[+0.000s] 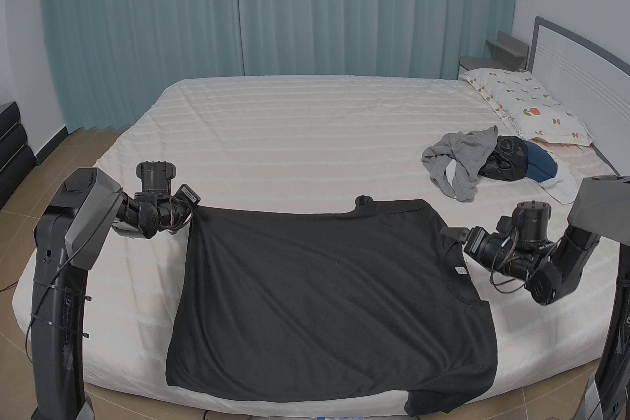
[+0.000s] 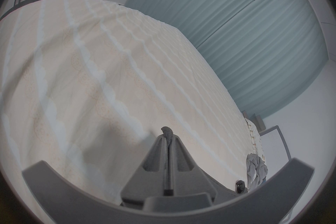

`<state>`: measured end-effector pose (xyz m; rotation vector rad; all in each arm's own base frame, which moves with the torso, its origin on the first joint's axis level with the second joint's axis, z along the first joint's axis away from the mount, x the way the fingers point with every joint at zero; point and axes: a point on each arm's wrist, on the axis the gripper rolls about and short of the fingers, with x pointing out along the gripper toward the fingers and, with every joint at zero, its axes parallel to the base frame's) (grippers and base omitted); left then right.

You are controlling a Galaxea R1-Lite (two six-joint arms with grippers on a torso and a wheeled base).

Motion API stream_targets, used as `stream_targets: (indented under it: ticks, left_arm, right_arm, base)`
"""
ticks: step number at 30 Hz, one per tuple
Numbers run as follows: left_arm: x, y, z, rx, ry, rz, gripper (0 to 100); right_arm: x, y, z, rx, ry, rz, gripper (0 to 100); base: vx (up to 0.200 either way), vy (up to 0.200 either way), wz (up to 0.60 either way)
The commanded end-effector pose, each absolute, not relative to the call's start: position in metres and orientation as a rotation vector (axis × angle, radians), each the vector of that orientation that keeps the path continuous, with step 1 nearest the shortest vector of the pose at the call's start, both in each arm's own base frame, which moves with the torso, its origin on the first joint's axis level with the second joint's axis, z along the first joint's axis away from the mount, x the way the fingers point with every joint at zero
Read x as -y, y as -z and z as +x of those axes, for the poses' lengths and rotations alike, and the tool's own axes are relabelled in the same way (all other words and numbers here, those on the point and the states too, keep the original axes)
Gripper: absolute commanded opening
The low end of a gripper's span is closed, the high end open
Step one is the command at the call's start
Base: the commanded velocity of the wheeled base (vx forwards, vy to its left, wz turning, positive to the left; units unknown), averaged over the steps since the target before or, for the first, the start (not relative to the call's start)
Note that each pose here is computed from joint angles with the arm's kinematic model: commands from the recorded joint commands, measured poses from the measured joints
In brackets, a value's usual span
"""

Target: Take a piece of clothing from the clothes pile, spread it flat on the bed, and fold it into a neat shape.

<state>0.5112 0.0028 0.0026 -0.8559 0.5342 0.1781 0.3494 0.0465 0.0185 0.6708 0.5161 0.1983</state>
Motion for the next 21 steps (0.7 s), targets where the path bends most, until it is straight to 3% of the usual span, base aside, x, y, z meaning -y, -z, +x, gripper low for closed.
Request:
stream_targets:
  ticks: [1, 21]
  left_arm:
    - [-0.002, -0.001, 0.512, -0.534, -0.176, -0.858, 0]
    - [0.000, 0.003, 0.510, -0.551, -0.180, -0.856, 0]
  right_arm:
    - [-0.038, -0.027, 0.409, -0.511, -0.172, 0.609, 100]
    - [-0.060, 0.049, 0.508, -0.607, -0.107, 0.531, 100]
  base:
    - [0.000, 0.000, 0.00]
    - [0.000, 0.000, 0.00]
